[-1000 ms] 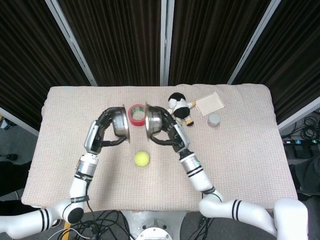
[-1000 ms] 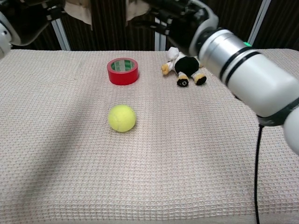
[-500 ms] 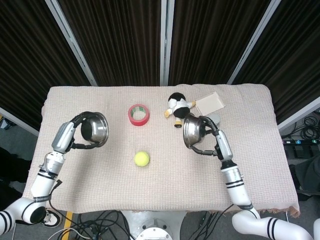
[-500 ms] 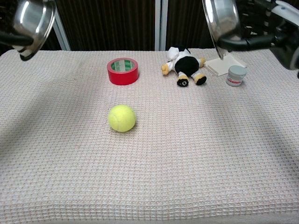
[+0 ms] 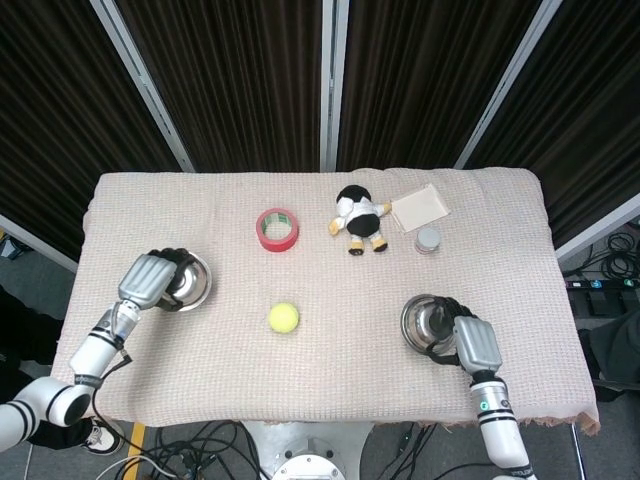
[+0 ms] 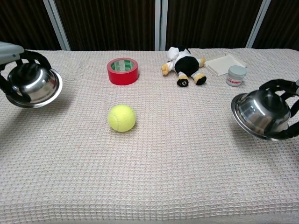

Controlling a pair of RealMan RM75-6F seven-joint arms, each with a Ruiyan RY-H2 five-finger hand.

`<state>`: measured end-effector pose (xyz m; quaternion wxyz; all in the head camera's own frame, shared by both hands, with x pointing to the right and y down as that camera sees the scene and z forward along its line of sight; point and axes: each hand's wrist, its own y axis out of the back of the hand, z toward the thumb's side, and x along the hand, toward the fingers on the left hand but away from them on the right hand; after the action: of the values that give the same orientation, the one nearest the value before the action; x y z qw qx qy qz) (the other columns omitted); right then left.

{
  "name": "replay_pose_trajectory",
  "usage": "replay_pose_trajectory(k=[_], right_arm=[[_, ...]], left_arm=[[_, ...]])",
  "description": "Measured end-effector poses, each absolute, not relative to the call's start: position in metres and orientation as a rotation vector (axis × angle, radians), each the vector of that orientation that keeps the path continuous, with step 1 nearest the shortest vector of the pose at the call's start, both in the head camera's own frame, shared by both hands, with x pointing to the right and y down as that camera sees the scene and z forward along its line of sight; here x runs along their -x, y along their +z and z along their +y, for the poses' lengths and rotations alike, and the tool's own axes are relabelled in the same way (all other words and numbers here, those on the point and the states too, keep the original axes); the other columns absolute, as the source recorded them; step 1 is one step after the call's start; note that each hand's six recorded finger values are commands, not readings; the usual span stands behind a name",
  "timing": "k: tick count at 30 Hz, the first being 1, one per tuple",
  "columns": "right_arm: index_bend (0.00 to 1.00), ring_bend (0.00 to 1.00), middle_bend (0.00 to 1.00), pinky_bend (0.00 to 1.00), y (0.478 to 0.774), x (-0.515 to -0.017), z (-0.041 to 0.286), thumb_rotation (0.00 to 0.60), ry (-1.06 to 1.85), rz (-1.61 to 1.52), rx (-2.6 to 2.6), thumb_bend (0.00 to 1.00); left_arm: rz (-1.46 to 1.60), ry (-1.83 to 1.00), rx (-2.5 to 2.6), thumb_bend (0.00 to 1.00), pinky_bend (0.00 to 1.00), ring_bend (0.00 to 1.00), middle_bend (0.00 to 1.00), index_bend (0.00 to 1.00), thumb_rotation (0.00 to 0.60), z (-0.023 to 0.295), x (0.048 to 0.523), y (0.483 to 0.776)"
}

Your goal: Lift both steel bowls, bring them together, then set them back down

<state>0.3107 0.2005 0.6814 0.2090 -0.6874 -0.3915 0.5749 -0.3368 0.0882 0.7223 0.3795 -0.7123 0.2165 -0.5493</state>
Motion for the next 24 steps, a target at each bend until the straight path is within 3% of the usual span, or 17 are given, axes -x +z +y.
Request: replay_pose_trajectory(k=[2,4,6,8,24], right_arm=[[0.44,0.28,0.38,0.37,0.685,-0.306,0.203,0.6,1.601,-1.075,1.927,0.16],[0.36,0.23,0.34,0.33,0.686,-0.303,0.202,0.6,1.595,-1.077,1.928,0.14],[0.17,0.1,0.19,0.19,0.687,-0.301,0.201,0.6,1.592,-1.073,1.94,0.09],[0.01,0.0,0.02,0.02,0.688,-0.299,0.201,0.6,1.589,-1.059,1.956,0.03],[0.0,0.0,0.0,0.0,0.674,-0.302,0.193,0.6,1.489,-1.113,1.97,0.0]], left_arm=[[0.519,-1.426,1.838,0.09,0.61,0.43,0.47,0.39,0.6,0.091,0.333,0.733],[0.495,-1.442,1.863,0.04,0.54,0.31,0.33,0.19,0.6,0.094,0.332,0.739],[0.478,-1.453,1.901,0.01,0.41,0.11,0.1,0.03,0.6,0.099,0.33,0.743],[0.491,-1.446,1.936,0.0,0.31,0.0,0.0,0.0,0.6,0.101,0.327,0.744],[0.637,-1.368,1.908,0.0,0.17,0.0,0.0,0.0,0.6,0.099,0.344,0.705]])
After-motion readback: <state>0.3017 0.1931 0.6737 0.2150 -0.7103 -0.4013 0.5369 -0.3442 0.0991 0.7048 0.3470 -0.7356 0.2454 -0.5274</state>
